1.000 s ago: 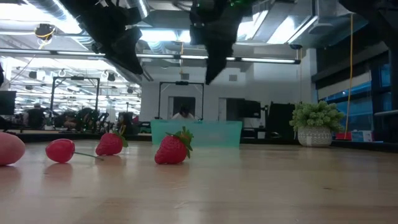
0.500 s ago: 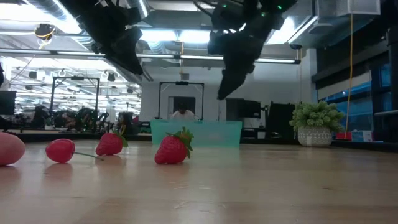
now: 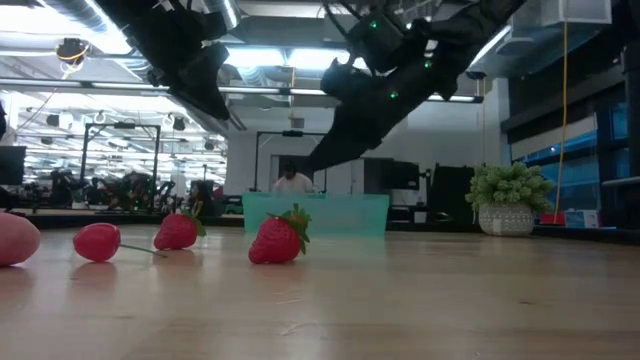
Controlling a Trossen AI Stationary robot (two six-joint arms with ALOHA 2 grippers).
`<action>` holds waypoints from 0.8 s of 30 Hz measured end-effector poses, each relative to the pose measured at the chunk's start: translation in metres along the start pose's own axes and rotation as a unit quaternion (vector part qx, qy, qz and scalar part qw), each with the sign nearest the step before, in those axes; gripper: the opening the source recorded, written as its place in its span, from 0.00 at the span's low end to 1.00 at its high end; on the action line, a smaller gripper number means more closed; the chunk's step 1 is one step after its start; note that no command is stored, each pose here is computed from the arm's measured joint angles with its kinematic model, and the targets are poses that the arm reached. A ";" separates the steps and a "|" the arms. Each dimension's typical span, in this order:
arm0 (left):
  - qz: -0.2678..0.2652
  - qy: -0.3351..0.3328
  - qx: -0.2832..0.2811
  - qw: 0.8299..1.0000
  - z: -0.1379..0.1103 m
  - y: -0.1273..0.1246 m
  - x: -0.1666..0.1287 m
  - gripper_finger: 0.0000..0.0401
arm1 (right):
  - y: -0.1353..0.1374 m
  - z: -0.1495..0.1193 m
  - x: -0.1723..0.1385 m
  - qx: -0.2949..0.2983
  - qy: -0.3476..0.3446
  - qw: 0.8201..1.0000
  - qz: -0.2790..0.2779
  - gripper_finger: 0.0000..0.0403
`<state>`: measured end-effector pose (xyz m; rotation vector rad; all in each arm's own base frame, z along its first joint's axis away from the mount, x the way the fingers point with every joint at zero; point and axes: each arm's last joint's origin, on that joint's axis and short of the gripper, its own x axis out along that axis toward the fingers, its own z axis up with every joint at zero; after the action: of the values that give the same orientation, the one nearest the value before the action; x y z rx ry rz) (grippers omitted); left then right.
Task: Pick and placing Produce into tupperware
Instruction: Put the red strawberry into the green container
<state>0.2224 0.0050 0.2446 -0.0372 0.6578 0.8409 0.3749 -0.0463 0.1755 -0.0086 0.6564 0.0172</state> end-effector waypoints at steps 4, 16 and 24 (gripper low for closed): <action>0.000 -0.001 -0.001 1.000 0.000 0.000 0.000 0.20 | -0.004 -0.011 0.018 0.033 0.007 0.999 -0.034 0.52; 0.000 0.001 0.001 1.000 0.000 0.000 0.000 0.25 | -0.022 -0.029 0.042 0.078 0.039 0.981 -0.173 0.52; 0.000 0.000 0.001 1.000 0.000 0.000 0.000 0.24 | -0.034 -0.031 0.041 0.099 0.037 0.977 -0.183 0.52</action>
<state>0.2224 0.0050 0.2445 -0.0364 0.6589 0.8409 0.3889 -0.0797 0.1264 0.0632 0.7211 -0.4059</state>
